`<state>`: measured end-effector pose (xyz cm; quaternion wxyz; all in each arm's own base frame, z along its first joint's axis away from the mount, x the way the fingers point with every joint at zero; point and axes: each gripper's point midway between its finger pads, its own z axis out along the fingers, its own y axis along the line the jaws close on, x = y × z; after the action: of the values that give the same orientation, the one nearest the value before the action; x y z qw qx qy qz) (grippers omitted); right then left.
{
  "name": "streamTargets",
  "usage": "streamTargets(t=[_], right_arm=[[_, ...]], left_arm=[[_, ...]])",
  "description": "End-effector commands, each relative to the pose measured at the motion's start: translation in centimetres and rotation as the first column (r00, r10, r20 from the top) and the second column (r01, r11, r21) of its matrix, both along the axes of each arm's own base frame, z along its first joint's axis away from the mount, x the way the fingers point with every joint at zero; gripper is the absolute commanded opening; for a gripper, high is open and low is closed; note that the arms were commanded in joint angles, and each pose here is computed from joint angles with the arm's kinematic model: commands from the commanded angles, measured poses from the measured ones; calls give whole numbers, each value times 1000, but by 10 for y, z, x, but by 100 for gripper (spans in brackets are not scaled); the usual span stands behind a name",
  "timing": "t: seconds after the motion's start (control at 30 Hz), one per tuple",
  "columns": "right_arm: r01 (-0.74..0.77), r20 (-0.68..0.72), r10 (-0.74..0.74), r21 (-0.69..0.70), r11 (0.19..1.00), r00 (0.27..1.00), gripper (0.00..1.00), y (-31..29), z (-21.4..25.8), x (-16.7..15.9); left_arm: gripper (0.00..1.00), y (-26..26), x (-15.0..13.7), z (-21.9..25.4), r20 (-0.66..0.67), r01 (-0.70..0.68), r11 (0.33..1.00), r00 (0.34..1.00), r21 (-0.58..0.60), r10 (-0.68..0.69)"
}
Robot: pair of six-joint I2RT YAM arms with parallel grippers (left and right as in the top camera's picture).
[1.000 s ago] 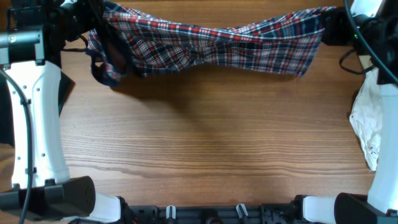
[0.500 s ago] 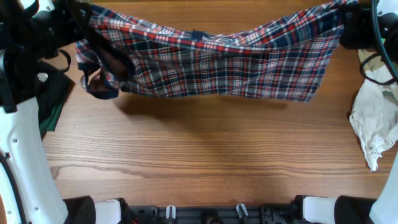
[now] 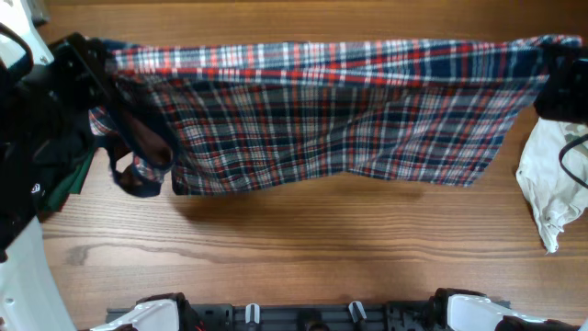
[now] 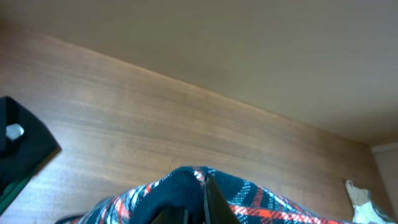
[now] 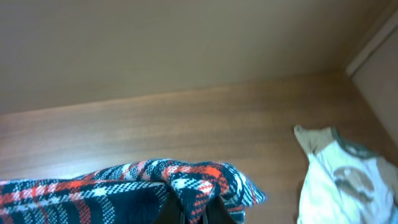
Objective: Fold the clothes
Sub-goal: 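Lift the shirt with both grippers, shake it out, and lower it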
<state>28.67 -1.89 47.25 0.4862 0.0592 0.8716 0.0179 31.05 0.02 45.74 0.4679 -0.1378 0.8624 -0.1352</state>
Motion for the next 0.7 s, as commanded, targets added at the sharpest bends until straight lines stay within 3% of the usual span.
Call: streamTargets(t=[0.0, 0.1, 0.17, 0.23, 0.27, 0.5, 0.57, 0.67], right_arm=[[80, -15, -80, 9, 997, 997, 4, -10, -1, -15], [33, -47, -31, 34, 999, 998, 4, -2, -8, -10], [12, -64, -9, 37, 999, 998, 4, -1, -16, 15], [-43, -70, 47, 58, 997, 996, 4, 4, -26, 55], [-47, -51, 50, 51, 998, 997, 4, 1, -30, 84], [-122, 279, 117, 2, 992, 953, 4, -4, -10, 232], [-151, 346, 148, -17, 988, 927, 4, -2, -6, 255], [-175, 348, 177, -38, 984, 921, 4, -2, -24, 280]], left_arm=[[4, 8, -7, 0, -11, -39, 999, 999, 25, 39], [4, 5, -4, -3, -22, -23, 1000, 999, 14, 23], [4, 3, 13, -8, -26, -2, 1000, 1000, 0, 2], [4, -3, 47, -18, -35, 48, 998, 998, -36, -49], [4, -3, 78, -25, -18, 64, 997, 998, -44, -65], [4, 3, 236, -50, 215, 135, 989, 969, -53, -120], [4, 7, 267, -56, 283, 138, 990, 951, -34, -123], [4, 9, 290, -68, 321, 141, 990, 938, -18, -128]])
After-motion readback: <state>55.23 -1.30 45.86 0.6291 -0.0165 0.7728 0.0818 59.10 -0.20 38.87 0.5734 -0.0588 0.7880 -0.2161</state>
